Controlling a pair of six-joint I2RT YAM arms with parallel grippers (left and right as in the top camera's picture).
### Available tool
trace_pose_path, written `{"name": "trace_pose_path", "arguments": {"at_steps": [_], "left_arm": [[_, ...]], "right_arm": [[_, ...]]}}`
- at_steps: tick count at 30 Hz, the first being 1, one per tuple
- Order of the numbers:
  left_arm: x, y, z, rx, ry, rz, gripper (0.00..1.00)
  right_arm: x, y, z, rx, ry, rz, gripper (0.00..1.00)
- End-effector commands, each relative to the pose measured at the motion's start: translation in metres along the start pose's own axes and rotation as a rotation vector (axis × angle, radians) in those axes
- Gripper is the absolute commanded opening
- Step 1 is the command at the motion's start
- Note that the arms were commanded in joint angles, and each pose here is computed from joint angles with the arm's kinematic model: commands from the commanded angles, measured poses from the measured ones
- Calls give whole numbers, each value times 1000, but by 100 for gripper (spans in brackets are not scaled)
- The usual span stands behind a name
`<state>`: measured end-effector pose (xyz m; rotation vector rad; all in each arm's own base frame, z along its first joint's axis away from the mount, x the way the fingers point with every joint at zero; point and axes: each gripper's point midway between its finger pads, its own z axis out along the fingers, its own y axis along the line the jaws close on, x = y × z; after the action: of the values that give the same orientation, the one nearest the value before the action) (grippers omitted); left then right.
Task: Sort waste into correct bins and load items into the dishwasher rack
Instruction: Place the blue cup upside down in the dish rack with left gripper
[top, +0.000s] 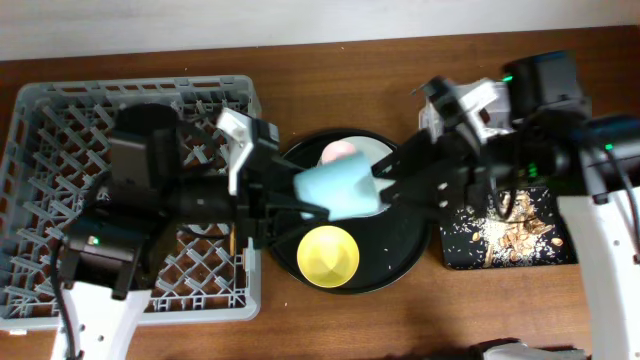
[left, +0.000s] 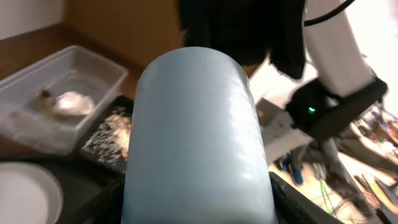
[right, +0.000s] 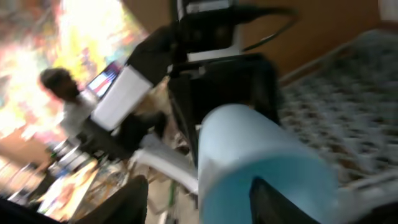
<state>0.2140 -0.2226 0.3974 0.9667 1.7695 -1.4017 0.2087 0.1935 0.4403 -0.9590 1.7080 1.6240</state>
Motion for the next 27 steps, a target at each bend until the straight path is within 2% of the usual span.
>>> {"name": "trace_pose_path", "arguments": {"at_steps": [1,4,5,6,7,8,12,18,27], "left_arm": [[6,45,-24,-251,-9,-120,18],[46,106,-72,-664,55,-334,18],[58,114,-83,-743,83,-380,18],[80,122,-102,-862,141,-451,18],[98,126,-117,-961,194,-507,18],[116,130,-137,-1094,243,-578,18],[149,127,-184,-1381,348,-699,17],[175,129,-194,-1443,476,-758,16],[213,156,-179,-1398,540,-816,16]], "right_arm": [[1,-29,-28,175,-18,23,59],[31,-74,-60,478,102,114,61],[39,-81,-66,533,141,134,62],[49,-88,-72,591,188,159,70],[58,-93,-78,639,227,179,99],[63,-96,-81,669,253,191,99],[73,-102,-85,691,283,223,99],[81,-111,-93,746,327,235,99],[99,-126,-123,924,458,248,99]]}}
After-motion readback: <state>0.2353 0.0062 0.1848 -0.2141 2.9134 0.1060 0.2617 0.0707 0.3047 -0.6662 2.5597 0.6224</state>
